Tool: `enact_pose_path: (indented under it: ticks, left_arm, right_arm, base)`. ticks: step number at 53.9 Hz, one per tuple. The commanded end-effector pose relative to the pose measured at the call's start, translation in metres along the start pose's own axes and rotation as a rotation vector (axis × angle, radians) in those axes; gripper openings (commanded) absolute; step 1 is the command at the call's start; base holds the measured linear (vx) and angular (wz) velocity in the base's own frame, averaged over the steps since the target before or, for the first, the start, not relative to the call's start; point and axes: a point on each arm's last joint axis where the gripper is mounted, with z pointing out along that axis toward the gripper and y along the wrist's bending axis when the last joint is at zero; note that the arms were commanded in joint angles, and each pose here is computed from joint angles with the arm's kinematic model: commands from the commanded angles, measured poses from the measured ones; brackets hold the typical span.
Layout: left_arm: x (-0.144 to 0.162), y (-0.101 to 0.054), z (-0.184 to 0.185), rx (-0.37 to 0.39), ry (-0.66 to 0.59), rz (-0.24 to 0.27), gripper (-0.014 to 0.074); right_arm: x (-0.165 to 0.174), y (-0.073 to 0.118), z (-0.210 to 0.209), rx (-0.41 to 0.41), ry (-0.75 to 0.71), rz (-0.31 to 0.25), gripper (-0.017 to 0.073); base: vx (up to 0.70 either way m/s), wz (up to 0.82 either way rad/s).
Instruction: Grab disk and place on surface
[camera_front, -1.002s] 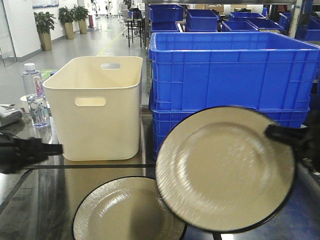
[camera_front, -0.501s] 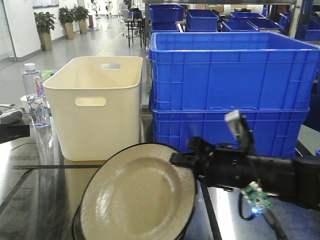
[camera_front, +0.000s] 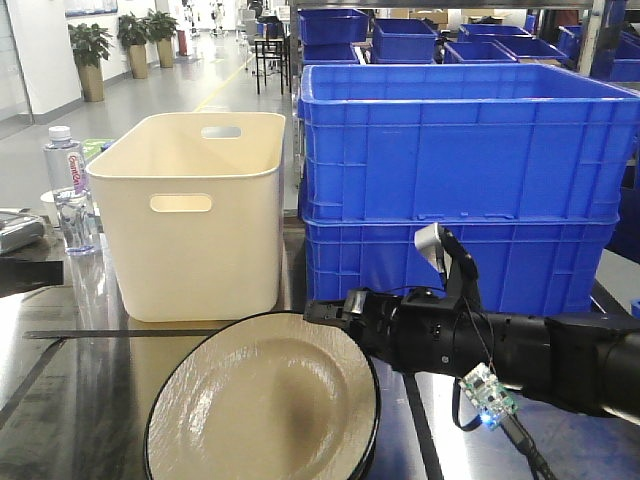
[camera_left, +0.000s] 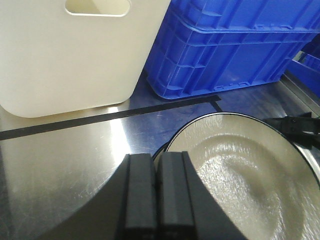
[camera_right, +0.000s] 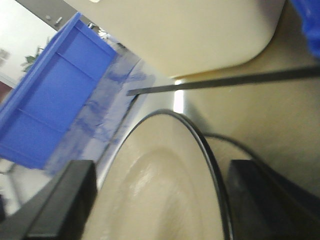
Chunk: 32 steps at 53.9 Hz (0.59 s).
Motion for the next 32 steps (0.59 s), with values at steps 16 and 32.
enact_pose_path:
  ticks: [16, 32]
  left_arm:
    - [-0.001, 0.006, -0.011, -0.168, 0.056, 0.01, -0.0006]
    - [0.008, 0.041, -0.034, -0.642, 0.188, 0.044, -0.0004]
  right_arm:
    - [-0.053, 0.023, -0.057, 0.407, -0.271, -0.598, 0.0606]
    - [-0.063, 0.078, -0.136, 0.47, -0.493, -0.694, 0.0058]
  base:
    - [0.0, 0.0]
    - [0.0, 0.0]
